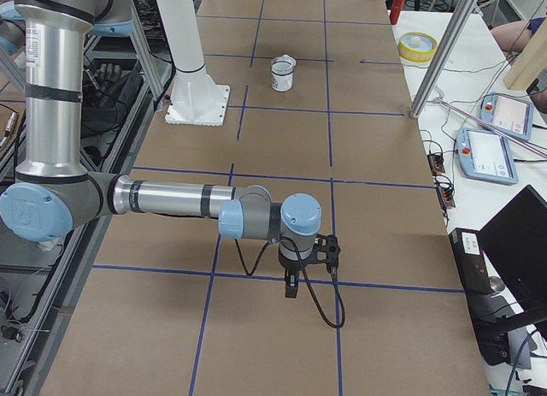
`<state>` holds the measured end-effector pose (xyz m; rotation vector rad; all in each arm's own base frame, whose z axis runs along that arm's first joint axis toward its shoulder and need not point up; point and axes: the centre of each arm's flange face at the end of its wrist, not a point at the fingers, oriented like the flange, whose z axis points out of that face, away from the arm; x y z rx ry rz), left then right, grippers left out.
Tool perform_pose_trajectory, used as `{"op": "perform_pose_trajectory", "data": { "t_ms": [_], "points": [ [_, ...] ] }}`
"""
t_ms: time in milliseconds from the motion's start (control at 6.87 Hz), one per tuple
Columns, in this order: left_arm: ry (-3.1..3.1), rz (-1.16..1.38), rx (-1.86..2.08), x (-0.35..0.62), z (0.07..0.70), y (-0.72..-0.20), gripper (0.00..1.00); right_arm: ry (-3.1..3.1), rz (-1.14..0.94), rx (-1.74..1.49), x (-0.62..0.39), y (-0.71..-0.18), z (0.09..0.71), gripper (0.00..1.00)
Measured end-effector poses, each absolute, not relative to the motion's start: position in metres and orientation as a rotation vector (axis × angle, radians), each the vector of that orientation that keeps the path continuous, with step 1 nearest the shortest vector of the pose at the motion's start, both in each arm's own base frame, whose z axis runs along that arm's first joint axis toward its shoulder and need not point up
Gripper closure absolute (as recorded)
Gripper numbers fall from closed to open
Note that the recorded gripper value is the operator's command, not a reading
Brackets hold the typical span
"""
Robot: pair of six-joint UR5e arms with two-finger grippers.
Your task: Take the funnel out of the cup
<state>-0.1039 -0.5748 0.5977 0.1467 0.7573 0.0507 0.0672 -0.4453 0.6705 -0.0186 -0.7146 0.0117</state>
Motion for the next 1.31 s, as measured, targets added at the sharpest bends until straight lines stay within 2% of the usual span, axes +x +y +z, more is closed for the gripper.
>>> {"op": "perform_pose_trajectory", "data": {
  "t_ms": [873, 1310],
  "points": [
    [0.766, 0.059, 0.12, -0.076, 0.62, -0.547, 0.0, -0.715, 0.012, -0.019, 0.067, -0.445, 0.67, 0.0],
    [0.833, -0.182, 0.069, 0.035, 0.541, -0.559, 0.0, -0.715, 0.012, -0.018, 0.067, -0.445, 0.67, 0.0]
  ]
}}
